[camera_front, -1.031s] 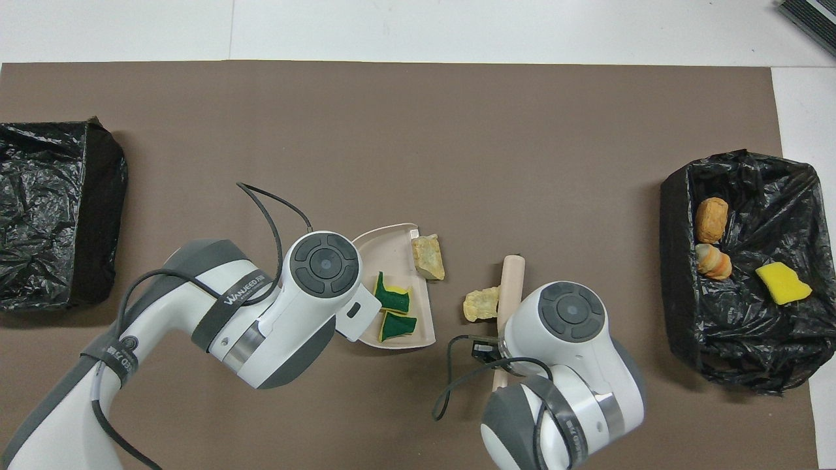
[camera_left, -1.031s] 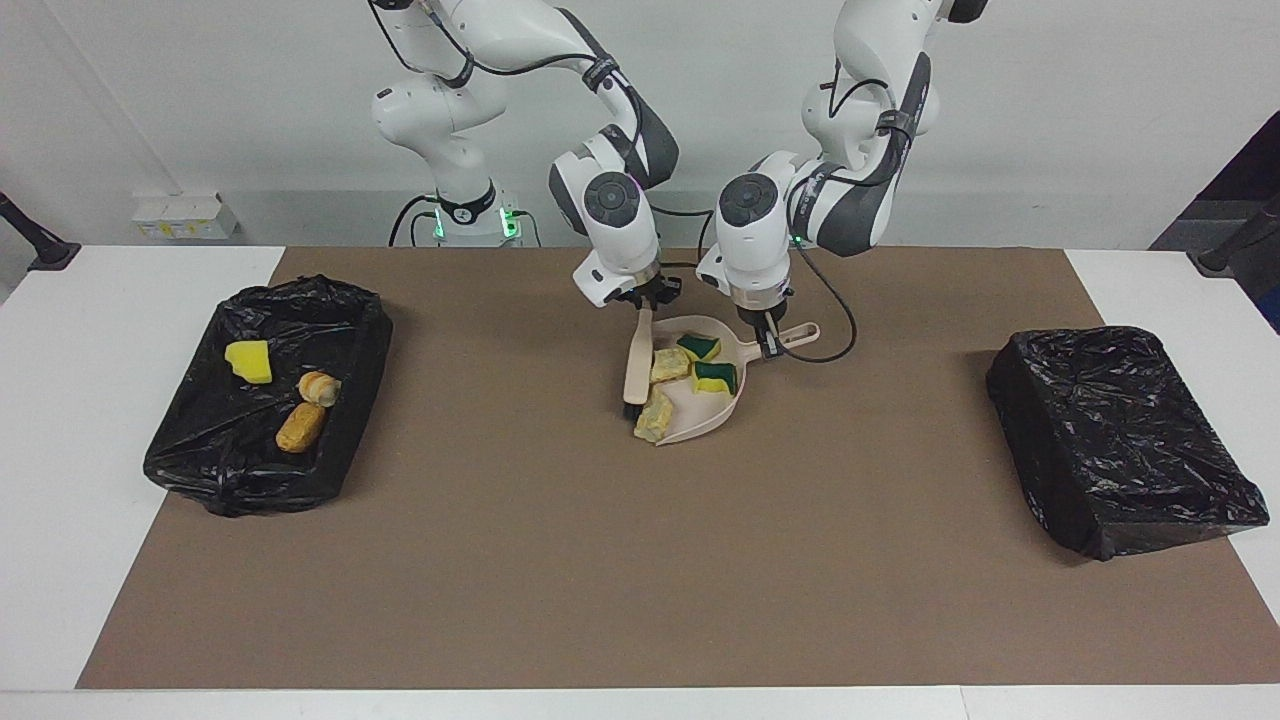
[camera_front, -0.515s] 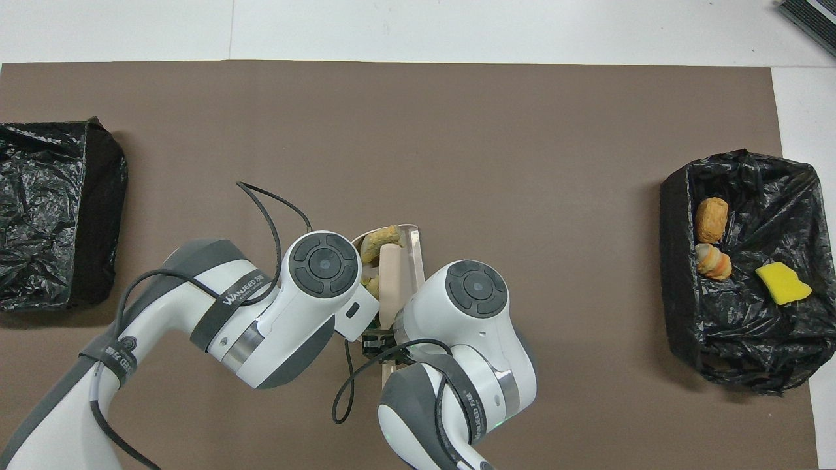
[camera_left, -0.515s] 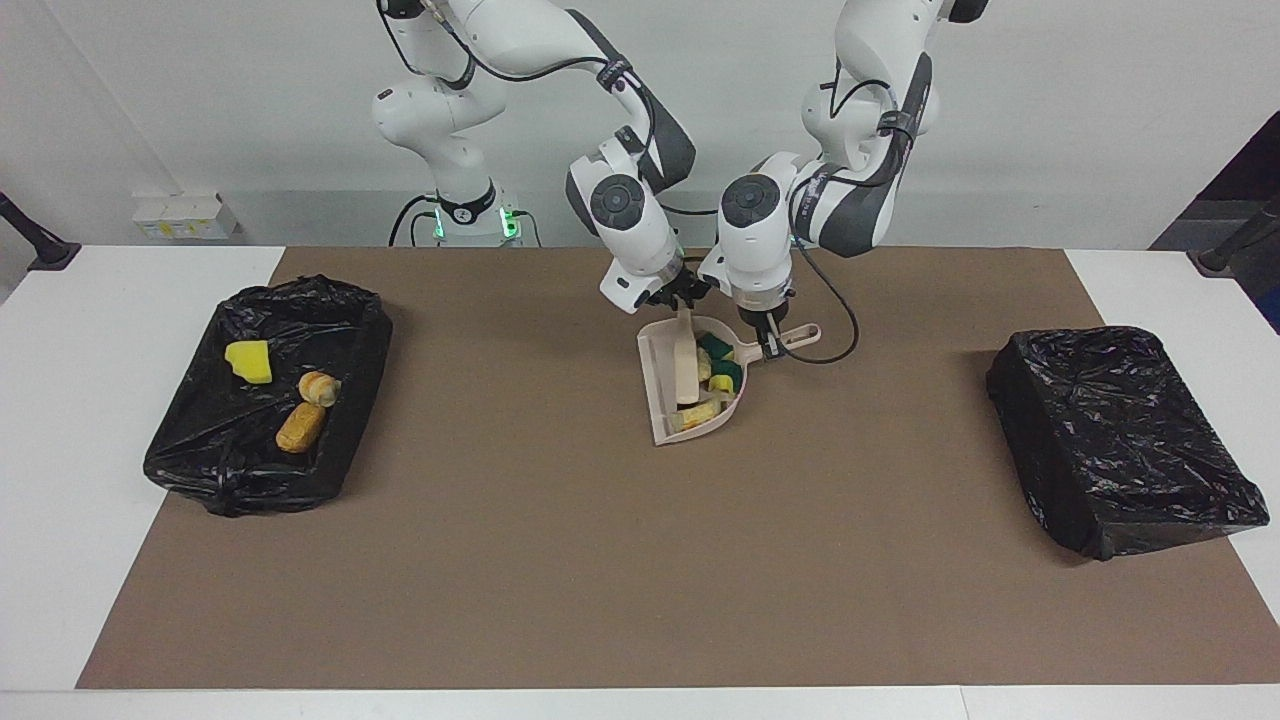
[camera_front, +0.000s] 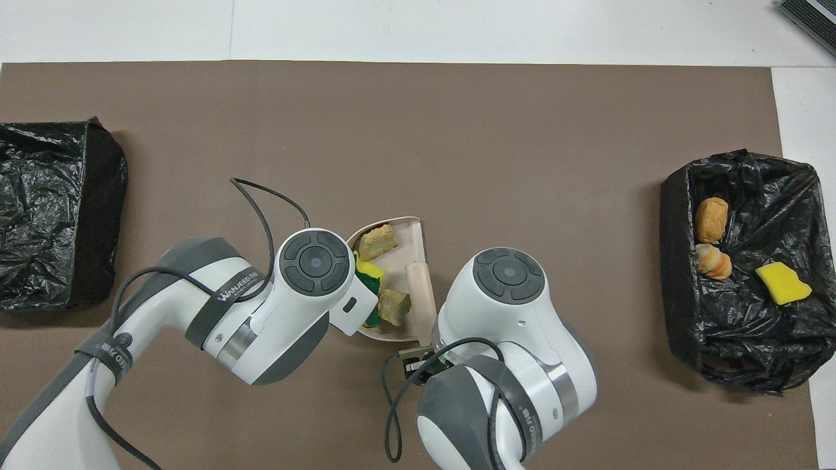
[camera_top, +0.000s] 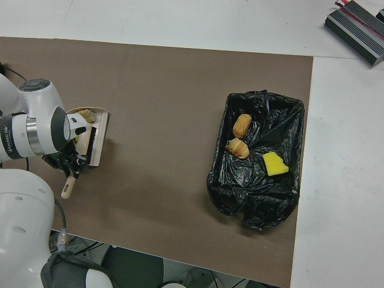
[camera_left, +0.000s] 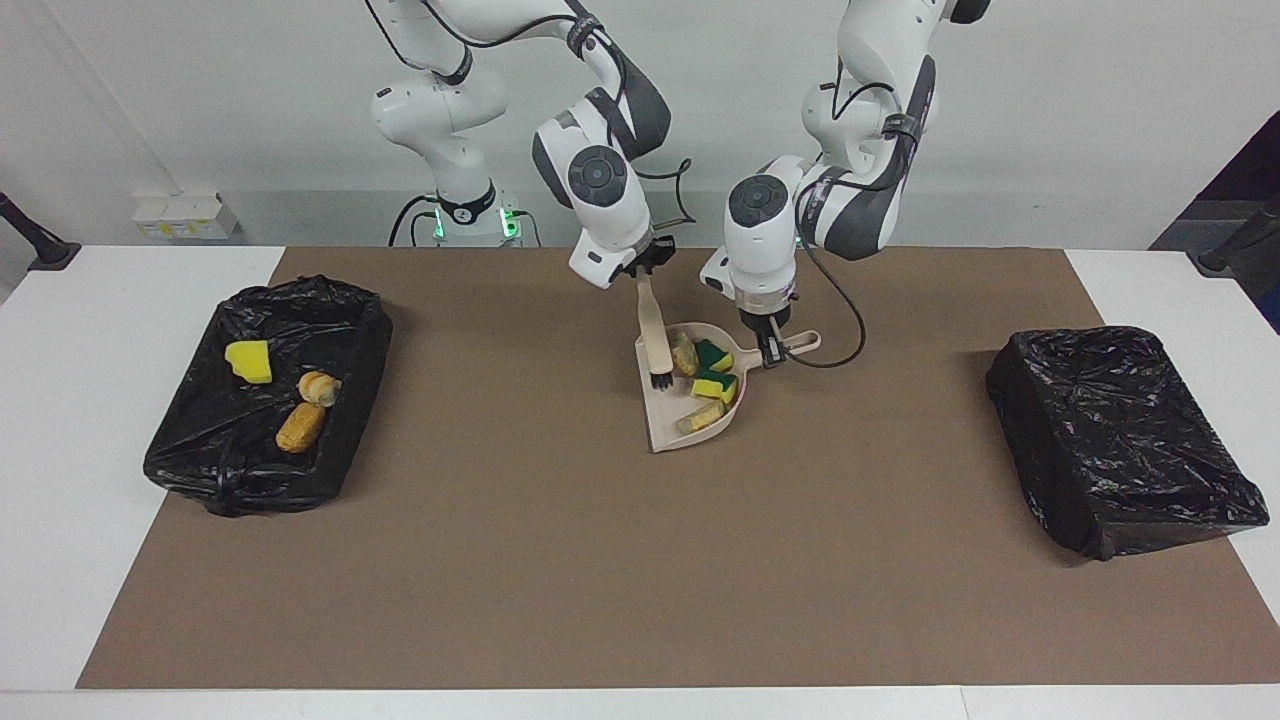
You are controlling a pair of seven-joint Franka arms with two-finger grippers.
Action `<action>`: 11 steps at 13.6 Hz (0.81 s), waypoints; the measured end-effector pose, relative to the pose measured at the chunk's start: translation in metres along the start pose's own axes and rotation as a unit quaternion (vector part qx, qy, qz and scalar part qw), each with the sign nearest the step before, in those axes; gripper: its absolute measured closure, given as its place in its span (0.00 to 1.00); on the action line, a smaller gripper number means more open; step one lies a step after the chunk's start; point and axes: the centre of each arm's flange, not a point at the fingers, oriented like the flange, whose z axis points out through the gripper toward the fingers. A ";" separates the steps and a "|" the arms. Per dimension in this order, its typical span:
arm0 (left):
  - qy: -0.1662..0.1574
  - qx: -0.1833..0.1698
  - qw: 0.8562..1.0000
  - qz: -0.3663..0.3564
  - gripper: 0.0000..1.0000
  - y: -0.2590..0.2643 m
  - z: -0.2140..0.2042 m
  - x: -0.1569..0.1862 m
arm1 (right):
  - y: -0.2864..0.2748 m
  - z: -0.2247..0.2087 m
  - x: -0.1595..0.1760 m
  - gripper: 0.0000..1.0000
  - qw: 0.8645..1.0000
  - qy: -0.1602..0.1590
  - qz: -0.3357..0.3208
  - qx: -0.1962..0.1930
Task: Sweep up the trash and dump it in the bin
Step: 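Sweep the last bread piece into the dustpan with the right gripper's brush, then carry the dustpan over the far bin and tip it with the left gripper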
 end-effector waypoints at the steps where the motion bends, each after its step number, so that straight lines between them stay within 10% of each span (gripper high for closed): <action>1: 0.004 0.003 1.000 0.001 0.68 0.000 0.002 0.001 | 0.008 -0.007 -0.003 0.74 1.000 0.001 0.001 -0.009; 7: 0.011 0.007 1.000 0.006 0.68 -0.008 0.006 -0.012 | 0.051 -0.038 -0.006 0.74 0.999 0.016 0.015 -0.049; 11: 0.047 -0.001 0.999 0.020 0.68 -0.026 -0.015 -0.081 | 0.060 -0.042 -0.003 0.74 0.999 0.018 0.020 -0.046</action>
